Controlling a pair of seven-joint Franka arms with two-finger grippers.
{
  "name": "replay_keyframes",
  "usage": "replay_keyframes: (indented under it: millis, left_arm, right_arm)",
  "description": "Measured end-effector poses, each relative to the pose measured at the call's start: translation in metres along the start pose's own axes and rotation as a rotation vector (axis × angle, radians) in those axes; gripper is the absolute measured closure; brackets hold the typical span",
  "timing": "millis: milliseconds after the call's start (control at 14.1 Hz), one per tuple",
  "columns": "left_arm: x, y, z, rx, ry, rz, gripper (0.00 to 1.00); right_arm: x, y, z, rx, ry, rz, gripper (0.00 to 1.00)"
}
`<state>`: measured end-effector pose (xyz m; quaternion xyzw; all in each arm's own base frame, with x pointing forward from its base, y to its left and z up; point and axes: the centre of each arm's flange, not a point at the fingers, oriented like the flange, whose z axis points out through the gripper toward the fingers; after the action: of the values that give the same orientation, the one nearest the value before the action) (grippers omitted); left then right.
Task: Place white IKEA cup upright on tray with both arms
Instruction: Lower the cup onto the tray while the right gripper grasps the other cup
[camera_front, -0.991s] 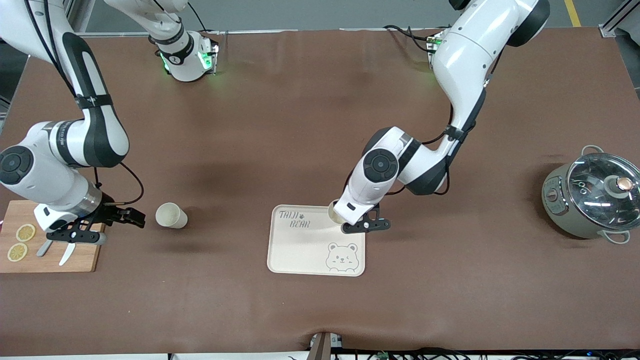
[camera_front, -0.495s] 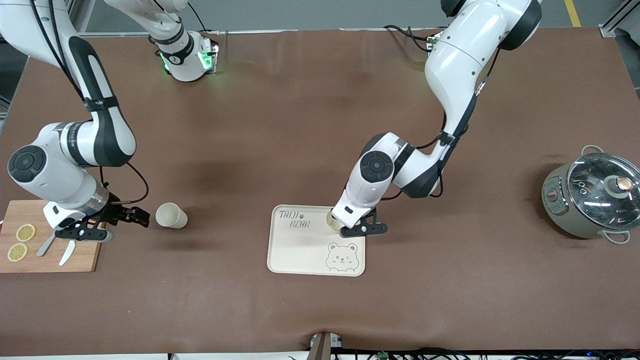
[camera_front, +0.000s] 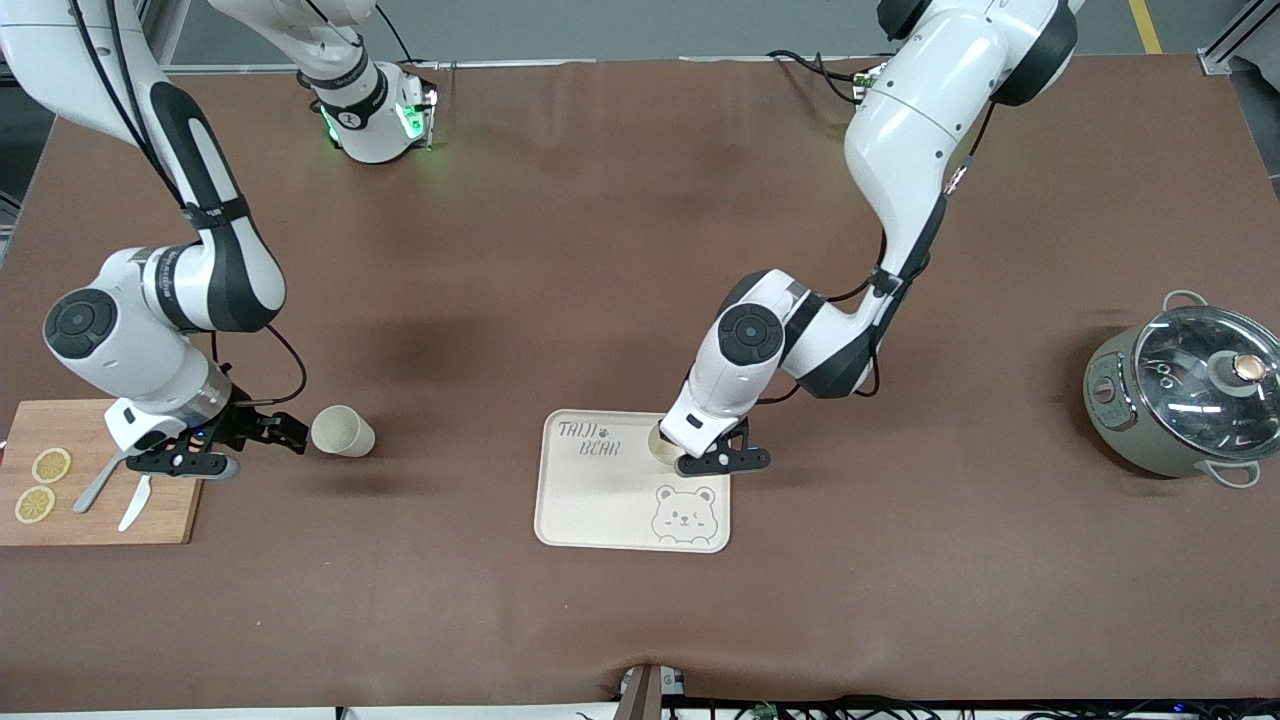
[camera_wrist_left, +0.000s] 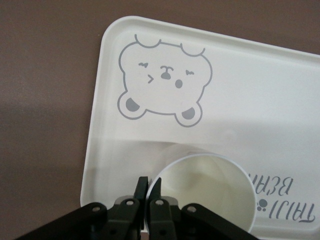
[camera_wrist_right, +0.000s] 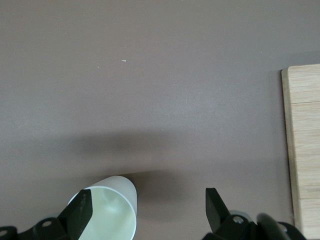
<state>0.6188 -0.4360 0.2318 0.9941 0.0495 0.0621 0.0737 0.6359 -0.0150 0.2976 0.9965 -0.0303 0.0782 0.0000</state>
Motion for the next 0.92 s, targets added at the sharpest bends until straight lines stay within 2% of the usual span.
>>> replay_keyframes:
  millis: [566, 849, 920]
  left_arm:
    - [0.004, -0.005, 0.006, 0.0, 0.019, -0.003, 0.95]
    - [0.004, -0.004, 0.006, 0.002, 0.021, 0.005, 0.95]
    - [0.004, -0.005, 0.007, 0.005, 0.023, 0.015, 0.9]
  right_arm:
    - [-0.015, 0.0, 0.018, 0.003, 0.009, -0.001, 0.0]
    - [-0.021, 0.0, 0.029, 0.004, -0.004, -0.001, 0.0]
    - [-0.021, 0.0, 0.031, 0.004, -0.007, -0.001, 0.0]
